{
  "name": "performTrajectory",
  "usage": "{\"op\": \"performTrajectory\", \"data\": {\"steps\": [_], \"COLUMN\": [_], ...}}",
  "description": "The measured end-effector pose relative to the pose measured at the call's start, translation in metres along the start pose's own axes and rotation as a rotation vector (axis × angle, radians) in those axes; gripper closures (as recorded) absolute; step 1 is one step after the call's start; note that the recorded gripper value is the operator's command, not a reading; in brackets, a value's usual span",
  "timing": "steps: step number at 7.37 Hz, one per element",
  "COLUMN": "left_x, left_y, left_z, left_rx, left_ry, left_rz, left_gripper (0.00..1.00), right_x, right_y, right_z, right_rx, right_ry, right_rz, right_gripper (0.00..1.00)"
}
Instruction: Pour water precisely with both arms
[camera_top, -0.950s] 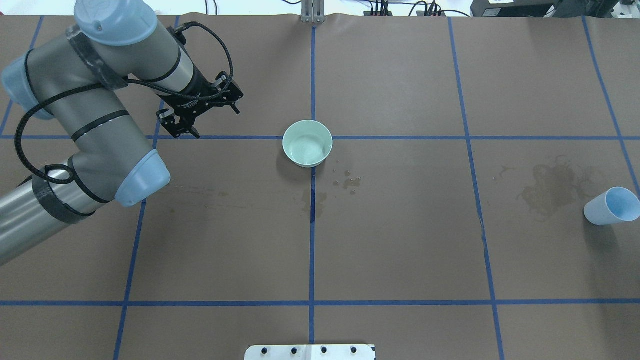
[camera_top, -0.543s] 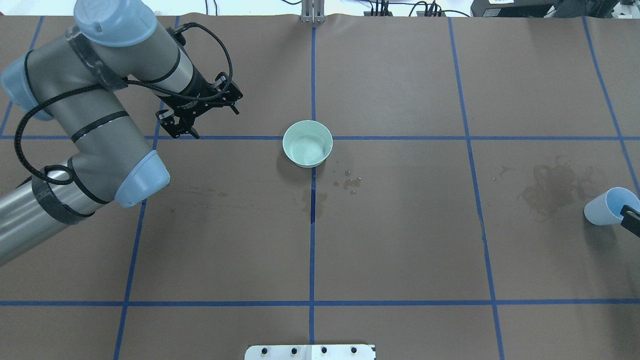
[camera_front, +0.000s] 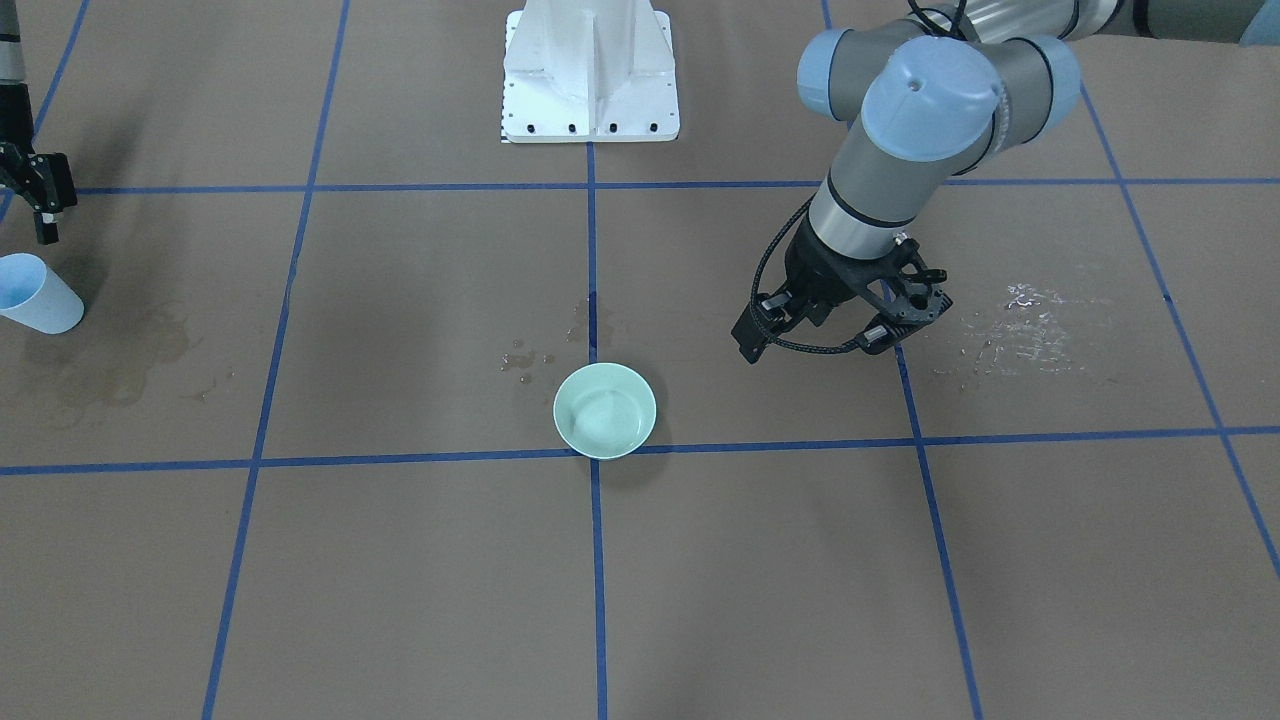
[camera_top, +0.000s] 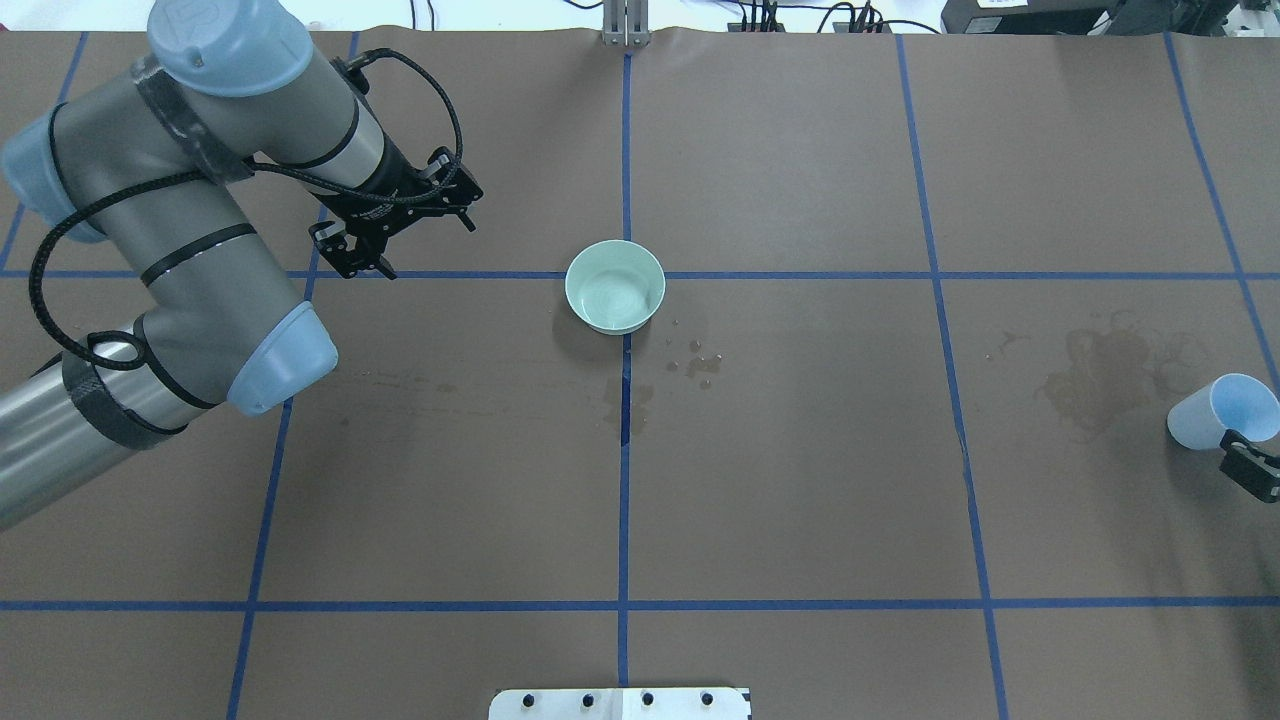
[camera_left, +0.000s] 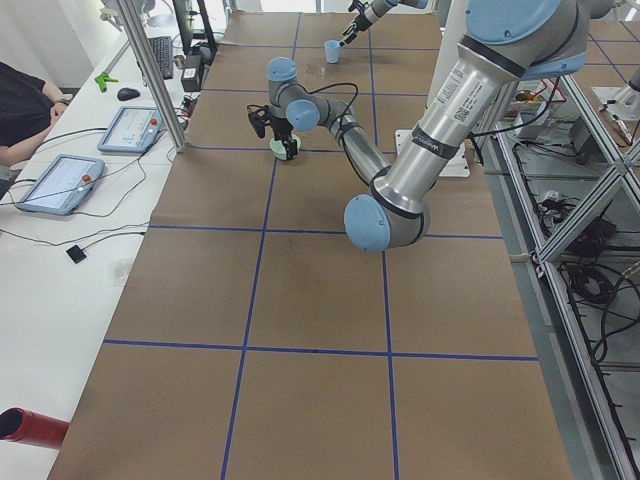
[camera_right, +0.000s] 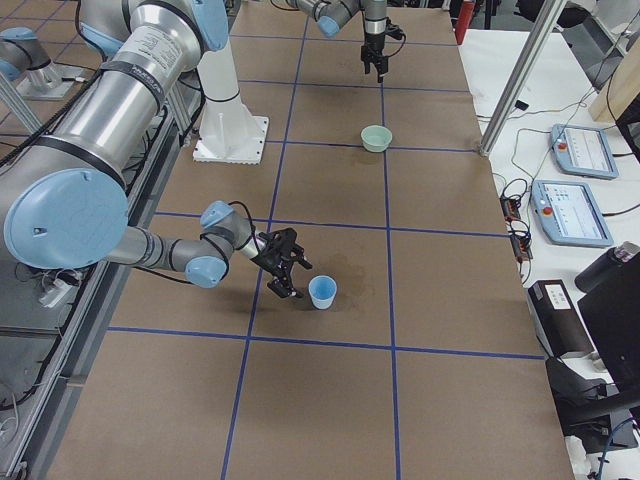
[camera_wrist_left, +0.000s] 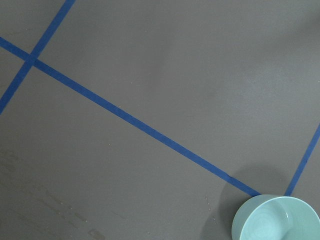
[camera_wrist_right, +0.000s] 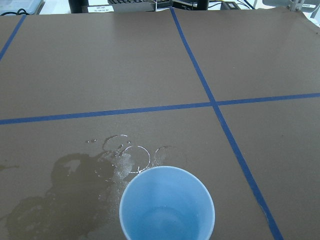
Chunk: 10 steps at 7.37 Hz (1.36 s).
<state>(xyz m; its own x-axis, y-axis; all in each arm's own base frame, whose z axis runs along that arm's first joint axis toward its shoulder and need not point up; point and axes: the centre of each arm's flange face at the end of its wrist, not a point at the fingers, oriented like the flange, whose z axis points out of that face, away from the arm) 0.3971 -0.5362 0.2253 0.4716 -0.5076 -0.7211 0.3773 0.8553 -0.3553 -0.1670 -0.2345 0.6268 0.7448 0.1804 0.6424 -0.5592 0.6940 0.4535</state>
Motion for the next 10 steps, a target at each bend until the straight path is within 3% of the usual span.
{"op": "performTrajectory", "data": {"steps": [4,10], "left_x": [-0.001,-0.004], "left_y": [0.001,0.0], "left_z": [-0.001,0.002], "left_rx": [-0.001,-0.002], "left_ry": [0.001,-0.004], "left_rz": [0.0,-0.001], "left_gripper": [0.0,0.0], "right_x": [-0.013,-0.002], "right_y": [0.029,0.05], "right_z": [0.015,0.049], "right_rx": [0.065,0.232], "right_ry": [0.031,0.029], "right_rz": [-0.022,-0.043], "right_gripper": [0.0,0.0]}}
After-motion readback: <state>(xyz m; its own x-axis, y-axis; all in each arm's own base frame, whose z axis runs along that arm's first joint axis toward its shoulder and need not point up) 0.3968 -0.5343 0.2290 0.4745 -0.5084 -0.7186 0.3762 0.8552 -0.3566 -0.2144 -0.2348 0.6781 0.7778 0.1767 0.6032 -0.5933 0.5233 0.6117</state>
